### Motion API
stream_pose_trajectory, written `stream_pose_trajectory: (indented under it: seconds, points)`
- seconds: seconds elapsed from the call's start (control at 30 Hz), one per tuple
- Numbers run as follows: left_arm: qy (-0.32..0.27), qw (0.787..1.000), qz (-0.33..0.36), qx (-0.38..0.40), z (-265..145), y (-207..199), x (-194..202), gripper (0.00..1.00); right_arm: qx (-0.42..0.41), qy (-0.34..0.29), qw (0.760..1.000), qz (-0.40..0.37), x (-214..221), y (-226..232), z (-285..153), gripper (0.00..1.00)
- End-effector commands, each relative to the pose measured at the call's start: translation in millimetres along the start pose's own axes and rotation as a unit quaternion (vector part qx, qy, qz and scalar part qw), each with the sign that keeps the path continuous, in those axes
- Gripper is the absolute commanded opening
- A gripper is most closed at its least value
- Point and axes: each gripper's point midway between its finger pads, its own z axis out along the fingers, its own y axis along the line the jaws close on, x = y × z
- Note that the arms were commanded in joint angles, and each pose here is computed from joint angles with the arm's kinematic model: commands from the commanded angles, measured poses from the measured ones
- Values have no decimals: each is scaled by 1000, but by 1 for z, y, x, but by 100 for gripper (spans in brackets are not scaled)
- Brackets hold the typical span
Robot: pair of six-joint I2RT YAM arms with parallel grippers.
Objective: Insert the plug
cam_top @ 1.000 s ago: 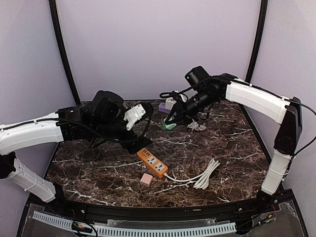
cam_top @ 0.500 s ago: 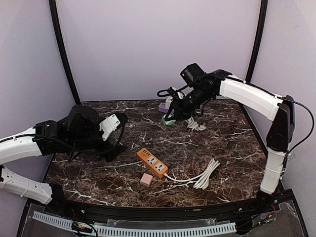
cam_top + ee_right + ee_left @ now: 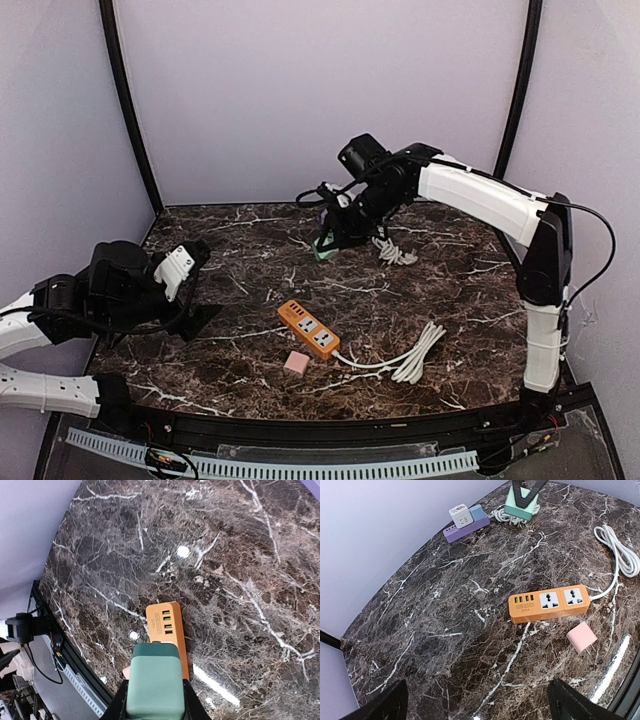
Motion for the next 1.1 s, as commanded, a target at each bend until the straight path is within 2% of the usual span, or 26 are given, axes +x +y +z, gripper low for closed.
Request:
stream_pose_trajectory:
  seconds: [0.0, 0.47, 0.73, 1.07]
  points:
    - [2, 1000, -30, -4, -5, 2, 13, 99, 19, 44, 998, -36, 27, 15, 20, 0]
    - [-40, 994, -98, -7, -16, 6, 21, 99, 73, 138, 983, -99, 86, 12, 67, 0]
    - [-68, 992, -108, -9, -21, 9, 18, 99, 79, 160, 978, -111, 97, 12, 86, 0]
    - [-73, 991, -109, -2, -21, 6, 18, 99, 77, 166, 976, -118, 96, 22, 112, 0]
